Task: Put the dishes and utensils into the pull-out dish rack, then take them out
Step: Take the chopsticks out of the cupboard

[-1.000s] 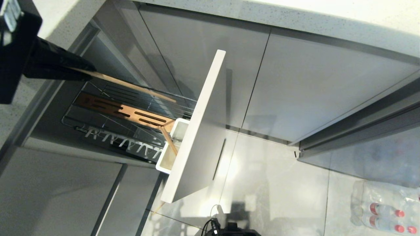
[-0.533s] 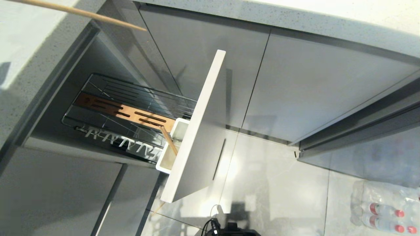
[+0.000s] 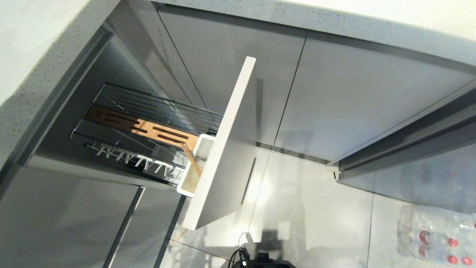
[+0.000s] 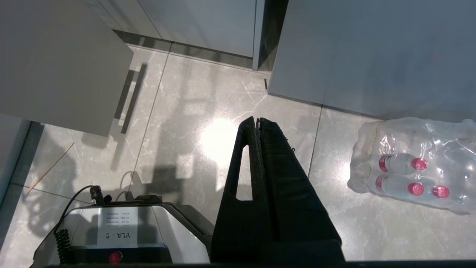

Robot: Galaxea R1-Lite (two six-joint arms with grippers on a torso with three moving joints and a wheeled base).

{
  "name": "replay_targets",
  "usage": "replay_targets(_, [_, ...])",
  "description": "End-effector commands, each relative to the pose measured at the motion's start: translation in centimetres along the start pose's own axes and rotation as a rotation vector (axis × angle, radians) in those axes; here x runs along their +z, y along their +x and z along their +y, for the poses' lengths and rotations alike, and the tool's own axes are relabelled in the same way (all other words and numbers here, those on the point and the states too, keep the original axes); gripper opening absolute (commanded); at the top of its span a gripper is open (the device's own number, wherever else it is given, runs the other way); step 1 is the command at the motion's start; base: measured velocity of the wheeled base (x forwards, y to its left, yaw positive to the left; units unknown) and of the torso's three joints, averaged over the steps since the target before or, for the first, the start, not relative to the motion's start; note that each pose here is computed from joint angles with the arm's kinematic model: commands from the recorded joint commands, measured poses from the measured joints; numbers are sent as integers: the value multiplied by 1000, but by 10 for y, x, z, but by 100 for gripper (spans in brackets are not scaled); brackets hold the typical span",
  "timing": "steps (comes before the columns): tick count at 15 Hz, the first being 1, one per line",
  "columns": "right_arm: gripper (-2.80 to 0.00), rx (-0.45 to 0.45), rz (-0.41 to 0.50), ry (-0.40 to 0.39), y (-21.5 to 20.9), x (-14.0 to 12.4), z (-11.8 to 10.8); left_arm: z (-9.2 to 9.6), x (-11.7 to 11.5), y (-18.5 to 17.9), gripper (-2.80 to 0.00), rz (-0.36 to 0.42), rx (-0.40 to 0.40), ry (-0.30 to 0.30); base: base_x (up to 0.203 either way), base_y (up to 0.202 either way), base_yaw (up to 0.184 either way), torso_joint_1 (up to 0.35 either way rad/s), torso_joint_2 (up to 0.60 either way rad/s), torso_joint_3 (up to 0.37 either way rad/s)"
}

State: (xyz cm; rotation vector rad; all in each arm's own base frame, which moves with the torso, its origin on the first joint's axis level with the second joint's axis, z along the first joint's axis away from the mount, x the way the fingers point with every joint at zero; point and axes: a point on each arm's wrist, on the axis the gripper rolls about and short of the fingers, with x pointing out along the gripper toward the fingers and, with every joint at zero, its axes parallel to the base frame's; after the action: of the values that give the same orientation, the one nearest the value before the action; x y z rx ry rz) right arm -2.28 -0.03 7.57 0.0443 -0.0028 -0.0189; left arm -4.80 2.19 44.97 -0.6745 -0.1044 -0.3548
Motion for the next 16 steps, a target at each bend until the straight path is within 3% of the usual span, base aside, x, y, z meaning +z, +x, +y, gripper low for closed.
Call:
replay_targets(1, [-280, 0, 0, 1, 0, 0, 0, 0, -6, -24, -280, -49, 60, 21, 0, 0, 0, 0, 0, 0])
replay_targets(5, [-280, -1, 0, 0, 0, 0, 0, -15, -22, -46, -280, -209, 274, 160, 0, 0, 0, 0, 0, 0])
replay_targets(9, [-280, 0, 0, 0, 0, 0, 0, -26, -41, -31, -280, -423, 708, 278, 0, 0, 0, 0, 0, 0])
replay_targets(12, [-280, 0, 0, 0, 0, 0, 0, -14, -44, -1, -280, -462, 983, 318, 0, 0, 0, 0, 0, 0])
replay_targets(14, [-280, -1, 1, 0, 0, 0, 0, 6, -37, 25, -280, -474, 1141, 321, 0, 0, 0, 0, 0, 0])
replay_targets(16, [-280, 1, 0, 0, 0, 0, 0, 23, -22, 46, -280, -525, 1173, 339, 0, 0, 0, 0, 0, 0])
